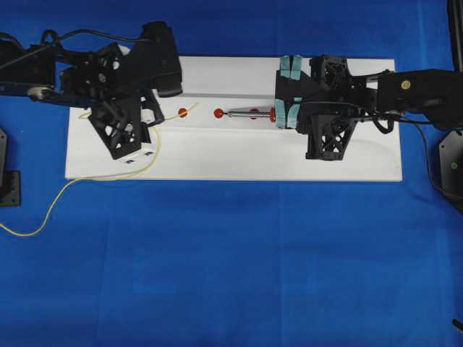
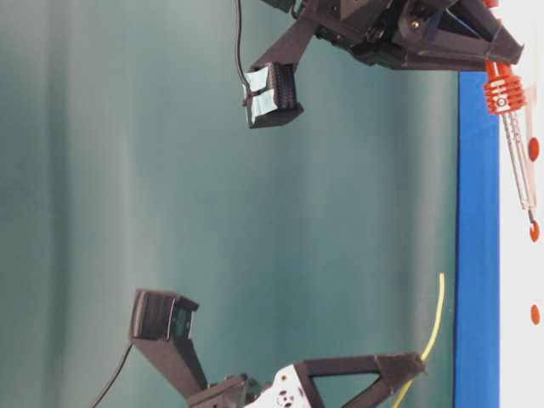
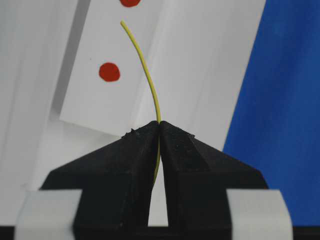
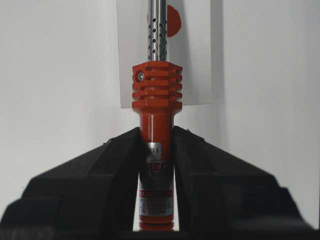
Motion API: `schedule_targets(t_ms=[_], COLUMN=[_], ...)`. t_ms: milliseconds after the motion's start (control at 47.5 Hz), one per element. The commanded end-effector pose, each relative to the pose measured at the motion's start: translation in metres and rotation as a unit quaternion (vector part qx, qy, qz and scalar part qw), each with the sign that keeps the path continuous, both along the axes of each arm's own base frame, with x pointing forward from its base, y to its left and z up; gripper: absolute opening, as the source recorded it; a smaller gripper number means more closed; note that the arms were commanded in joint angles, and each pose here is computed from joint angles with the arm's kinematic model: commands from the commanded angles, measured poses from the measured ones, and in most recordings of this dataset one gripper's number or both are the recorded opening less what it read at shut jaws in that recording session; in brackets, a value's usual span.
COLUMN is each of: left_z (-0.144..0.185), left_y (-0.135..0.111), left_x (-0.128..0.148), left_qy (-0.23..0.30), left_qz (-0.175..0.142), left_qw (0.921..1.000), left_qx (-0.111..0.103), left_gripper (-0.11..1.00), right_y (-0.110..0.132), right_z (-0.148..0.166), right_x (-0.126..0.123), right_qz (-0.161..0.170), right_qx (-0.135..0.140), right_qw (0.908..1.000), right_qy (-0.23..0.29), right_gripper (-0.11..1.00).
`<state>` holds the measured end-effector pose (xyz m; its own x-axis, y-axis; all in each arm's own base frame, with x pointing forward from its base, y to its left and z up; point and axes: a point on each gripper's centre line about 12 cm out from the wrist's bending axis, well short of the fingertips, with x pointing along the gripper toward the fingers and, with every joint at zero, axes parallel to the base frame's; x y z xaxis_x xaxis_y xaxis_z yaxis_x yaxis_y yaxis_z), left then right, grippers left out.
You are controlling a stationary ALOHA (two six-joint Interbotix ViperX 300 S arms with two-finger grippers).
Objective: Touch the tip of the soldering iron to the tip of the solder at the mark.
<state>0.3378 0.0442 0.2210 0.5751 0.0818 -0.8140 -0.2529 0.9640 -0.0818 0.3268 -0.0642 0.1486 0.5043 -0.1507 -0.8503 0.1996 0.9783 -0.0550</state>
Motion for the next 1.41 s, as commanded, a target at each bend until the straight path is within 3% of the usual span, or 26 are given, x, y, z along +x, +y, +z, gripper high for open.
schedule_targets(t_ms=[0, 274, 695, 947, 1179, 1389], left_z=[0.012, 0.012, 0.011, 0.013, 0.013, -0.010], left_y=[-0.001, -0.001, -0.001, -0.001, -0.002, 0.002], left_x=[0.000, -0.001, -0.005, -0.001, 0.026, 0.067], left_qy=[-0.022, -0.023, -0.021, -0.030, -0.040, -0.016], left_qz=[-0.001, -0.002, -0.001, -0.001, -0.008, -0.008], left_qw=[0.9998, 0.9997, 0.9998, 0.9995, 0.9991, 0.9998], left_qx=[0.002, 0.003, 0.002, 0.004, 0.004, 0.002], left_gripper=[0.01, 0.01, 0.01, 0.01, 0.01, 0.01], right_y=[0.000, 0.002, 0.003, 0.002, 0.002, 0.002], right_z=[0.006, 0.029, 0.056, 0.056, 0.056, 0.055], right_x=[0.003, -0.008, -0.063, -0.066, -0.065, -0.066], right_qz=[0.001, 0.001, -0.015, -0.022, -0.021, -0.022], right_qx=[-0.002, -0.009, -0.020, -0.017, -0.018, -0.017], right_qw=[0.9999, 0.9992, 0.9953, 0.9949, 0.9949, 0.9950], right_qy=[-0.012, -0.040, -0.094, -0.097, -0.097, -0.096], right_gripper=[0.06, 0.06, 0.06, 0.06, 0.06, 0.06])
